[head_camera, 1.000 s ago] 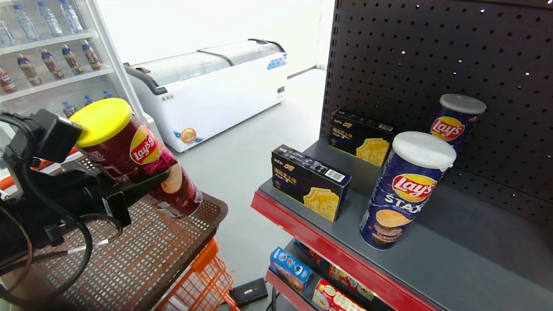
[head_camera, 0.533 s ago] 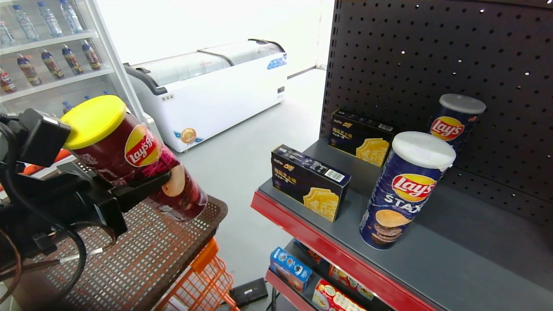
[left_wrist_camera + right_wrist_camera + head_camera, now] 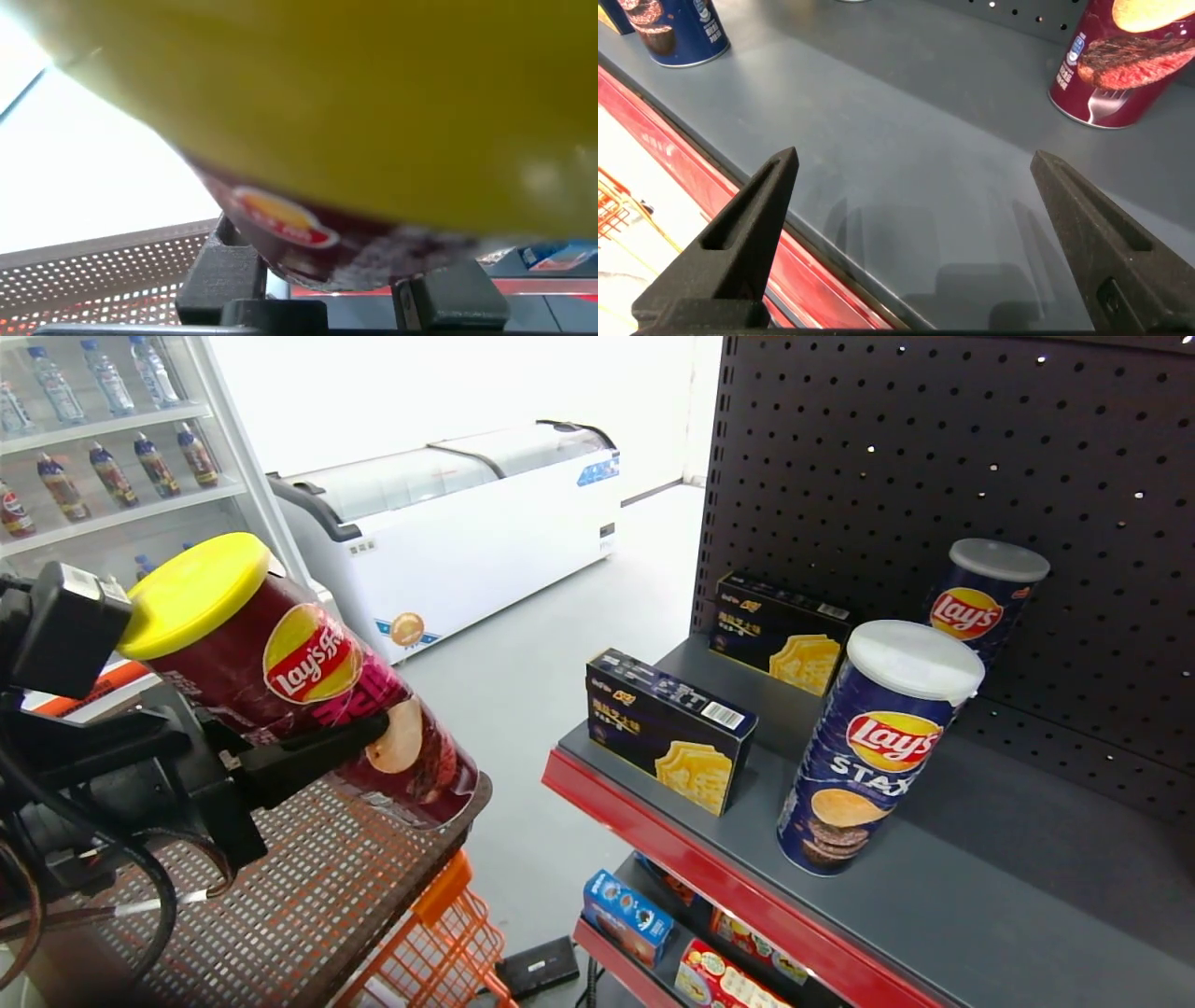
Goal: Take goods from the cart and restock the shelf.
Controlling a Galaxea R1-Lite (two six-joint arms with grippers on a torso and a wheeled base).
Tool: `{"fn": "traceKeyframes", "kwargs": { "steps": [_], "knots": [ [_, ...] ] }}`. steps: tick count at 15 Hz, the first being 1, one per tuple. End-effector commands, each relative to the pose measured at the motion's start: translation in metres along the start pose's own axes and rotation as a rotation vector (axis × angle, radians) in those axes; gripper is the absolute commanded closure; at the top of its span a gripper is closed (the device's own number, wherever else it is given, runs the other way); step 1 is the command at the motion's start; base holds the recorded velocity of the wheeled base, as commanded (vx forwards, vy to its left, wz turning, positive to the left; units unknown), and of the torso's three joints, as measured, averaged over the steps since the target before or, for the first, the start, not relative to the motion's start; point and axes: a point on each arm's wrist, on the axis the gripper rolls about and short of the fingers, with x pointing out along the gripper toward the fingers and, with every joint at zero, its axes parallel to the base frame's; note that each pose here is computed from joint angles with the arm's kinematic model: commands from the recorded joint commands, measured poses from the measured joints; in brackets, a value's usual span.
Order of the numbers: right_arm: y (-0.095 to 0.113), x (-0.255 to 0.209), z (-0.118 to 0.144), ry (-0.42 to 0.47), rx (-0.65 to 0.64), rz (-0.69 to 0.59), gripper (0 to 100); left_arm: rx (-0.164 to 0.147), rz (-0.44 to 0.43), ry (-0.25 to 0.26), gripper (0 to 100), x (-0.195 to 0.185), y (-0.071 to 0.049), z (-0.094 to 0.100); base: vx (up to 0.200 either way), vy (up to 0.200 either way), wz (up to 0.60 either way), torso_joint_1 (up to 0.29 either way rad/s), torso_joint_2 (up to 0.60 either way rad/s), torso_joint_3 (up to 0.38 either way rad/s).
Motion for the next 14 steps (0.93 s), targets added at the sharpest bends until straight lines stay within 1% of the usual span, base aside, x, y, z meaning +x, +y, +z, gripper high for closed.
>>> {"fn": "traceKeyframes", "kwargs": {
  "steps": [1,2,4,6,10,12,14],
  "knots": [
    [0.0,0.0,0.0,0.0,-0.001,0.0,0,0.0,-0.009,0.0,100,0.0,-0.001,0.0,0.0,0.0,0.0,0.0,0.0,0.0],
    [0.0,0.0,0.0,0.0,-0.001,0.0,0,-0.002,-0.043,0.001,100,0.003,-0.007,0.0,0.0,0.0,0.0,0.0,0.0,0.0],
    [0.0,0.0,0.0,0.0,-0.001,0.0,0,-0.018,-0.072,0.034,100,0.005,-0.012,-0.002,0.0,0.0,0.0,0.0,0.0,0.0],
    [0.0,0.0,0.0,0.0,-0.001,0.0,0,-0.026,-0.129,0.056,100,0.008,-0.022,0.001,0.0,0.0,0.0,0.0,0.0,0.0],
    [0.0,0.0,0.0,0.0,-0.001,0.0,0,-0.028,-0.147,0.065,100,0.01,-0.024,0.008,0.0,0.0,0.0,0.0,0.0,0.0],
    [0.0,0.0,0.0,0.0,-0.001,0.0,0,-0.027,-0.174,0.067,100,0.009,-0.029,0.013,0.0,0.0,0.0,0.0,0.0,0.0],
    [0.0,0.0,0.0,0.0,-0.001,0.001,0,-0.039,-0.236,0.114,100,0.004,-0.042,0.014,0.0,0.0,0.0,0.0,0.0,0.0]
  ]
}}
